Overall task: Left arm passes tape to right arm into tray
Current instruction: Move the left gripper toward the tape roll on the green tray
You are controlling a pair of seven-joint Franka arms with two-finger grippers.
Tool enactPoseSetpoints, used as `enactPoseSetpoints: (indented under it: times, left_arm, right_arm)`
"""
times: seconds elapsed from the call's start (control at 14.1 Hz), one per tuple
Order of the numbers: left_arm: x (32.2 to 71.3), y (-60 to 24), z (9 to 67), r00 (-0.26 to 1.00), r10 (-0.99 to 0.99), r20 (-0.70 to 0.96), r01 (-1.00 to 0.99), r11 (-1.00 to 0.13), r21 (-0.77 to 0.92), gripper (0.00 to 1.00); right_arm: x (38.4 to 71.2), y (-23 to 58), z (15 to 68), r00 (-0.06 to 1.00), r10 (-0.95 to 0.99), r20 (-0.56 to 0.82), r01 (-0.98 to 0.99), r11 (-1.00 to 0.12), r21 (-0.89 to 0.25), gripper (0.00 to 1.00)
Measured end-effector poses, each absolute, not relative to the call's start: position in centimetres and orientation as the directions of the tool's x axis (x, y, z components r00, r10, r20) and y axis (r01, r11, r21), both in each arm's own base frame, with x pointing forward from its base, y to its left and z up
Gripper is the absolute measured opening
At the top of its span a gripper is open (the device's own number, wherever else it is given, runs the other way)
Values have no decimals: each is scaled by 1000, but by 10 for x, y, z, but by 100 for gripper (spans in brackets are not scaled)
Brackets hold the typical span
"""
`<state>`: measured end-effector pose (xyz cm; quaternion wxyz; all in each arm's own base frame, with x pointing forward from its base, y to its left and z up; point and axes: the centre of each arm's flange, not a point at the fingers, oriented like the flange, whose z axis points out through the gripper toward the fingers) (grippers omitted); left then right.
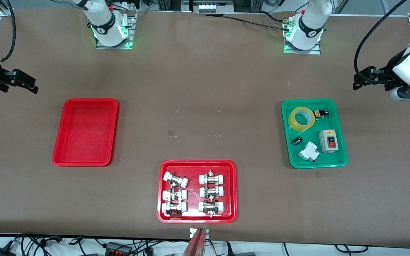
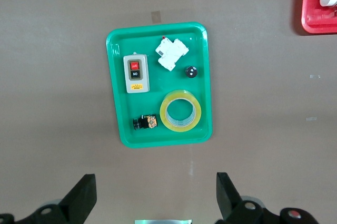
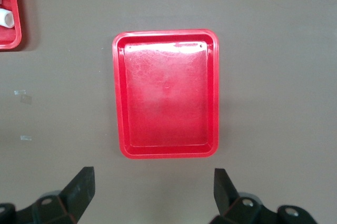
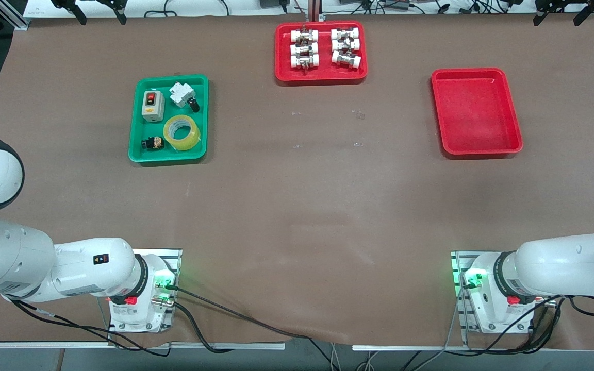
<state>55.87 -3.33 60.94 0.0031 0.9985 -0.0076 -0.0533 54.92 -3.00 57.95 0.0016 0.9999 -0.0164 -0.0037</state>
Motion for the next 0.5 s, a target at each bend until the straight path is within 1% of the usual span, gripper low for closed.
enactPoseSetpoints:
  times: [0.5]
  left_arm:
    - [559,-31,609,994,-10,-108,-9,-1000,7,100]
  right_arm:
    - [549,-30,580,999,-32,-4,-32,-999,3,100]
